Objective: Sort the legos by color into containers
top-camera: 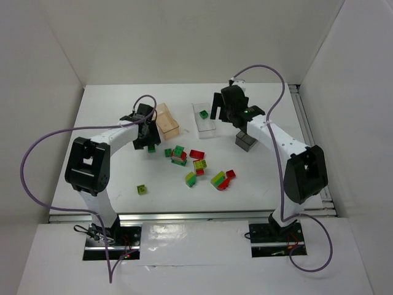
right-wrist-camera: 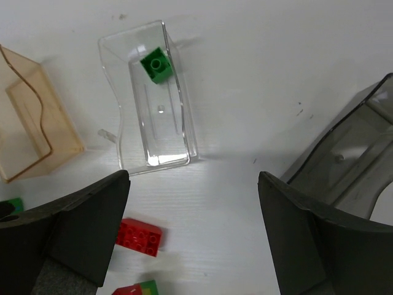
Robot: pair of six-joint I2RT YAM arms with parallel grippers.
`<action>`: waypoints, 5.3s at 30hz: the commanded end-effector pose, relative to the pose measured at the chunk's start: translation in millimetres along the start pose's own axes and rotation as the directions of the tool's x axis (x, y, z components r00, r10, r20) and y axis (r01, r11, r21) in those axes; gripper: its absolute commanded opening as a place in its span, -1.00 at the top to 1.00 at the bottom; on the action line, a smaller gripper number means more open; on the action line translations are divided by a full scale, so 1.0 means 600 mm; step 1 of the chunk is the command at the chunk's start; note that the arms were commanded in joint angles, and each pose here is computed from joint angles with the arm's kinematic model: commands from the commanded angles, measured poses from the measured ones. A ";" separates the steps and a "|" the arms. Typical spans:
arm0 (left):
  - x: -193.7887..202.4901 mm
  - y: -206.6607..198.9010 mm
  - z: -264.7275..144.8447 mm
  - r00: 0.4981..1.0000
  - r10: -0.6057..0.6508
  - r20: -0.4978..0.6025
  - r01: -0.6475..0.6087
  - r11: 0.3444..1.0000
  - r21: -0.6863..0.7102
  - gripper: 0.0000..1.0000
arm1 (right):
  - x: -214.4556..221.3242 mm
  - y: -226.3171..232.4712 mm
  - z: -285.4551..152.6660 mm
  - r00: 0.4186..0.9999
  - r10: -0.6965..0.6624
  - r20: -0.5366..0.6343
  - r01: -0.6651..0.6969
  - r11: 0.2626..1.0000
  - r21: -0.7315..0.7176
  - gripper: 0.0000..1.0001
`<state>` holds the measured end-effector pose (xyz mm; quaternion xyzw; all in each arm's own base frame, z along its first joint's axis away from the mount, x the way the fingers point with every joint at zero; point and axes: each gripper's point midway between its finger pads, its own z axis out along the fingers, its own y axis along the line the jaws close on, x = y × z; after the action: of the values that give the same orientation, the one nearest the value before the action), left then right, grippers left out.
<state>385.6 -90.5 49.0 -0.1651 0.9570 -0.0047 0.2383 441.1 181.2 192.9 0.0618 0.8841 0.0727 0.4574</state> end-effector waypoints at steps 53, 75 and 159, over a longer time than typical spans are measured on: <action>-0.170 -0.449 -0.066 0.961 0.174 0.213 -0.262 0.815 0.517 0.04 | -0.052 -0.231 -0.208 0.980 0.095 0.172 -0.141 0.952 0.273 -0.87; -0.045 -0.132 -0.197 0.980 0.092 0.178 -0.128 0.970 0.206 -0.96 | 0.159 0.076 -0.137 0.982 -0.141 -0.130 0.098 0.952 -0.291 -0.93; -0.106 -0.161 -0.165 0.983 0.080 0.167 -0.109 0.979 0.171 -0.83 | 0.289 -0.090 -0.144 0.953 0.119 -0.280 -0.093 0.990 0.105 -0.98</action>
<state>443.2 -162.6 140.8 -0.1229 0.9467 -0.0446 0.2942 278.9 157.8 105.3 0.0794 0.9356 0.0733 0.3361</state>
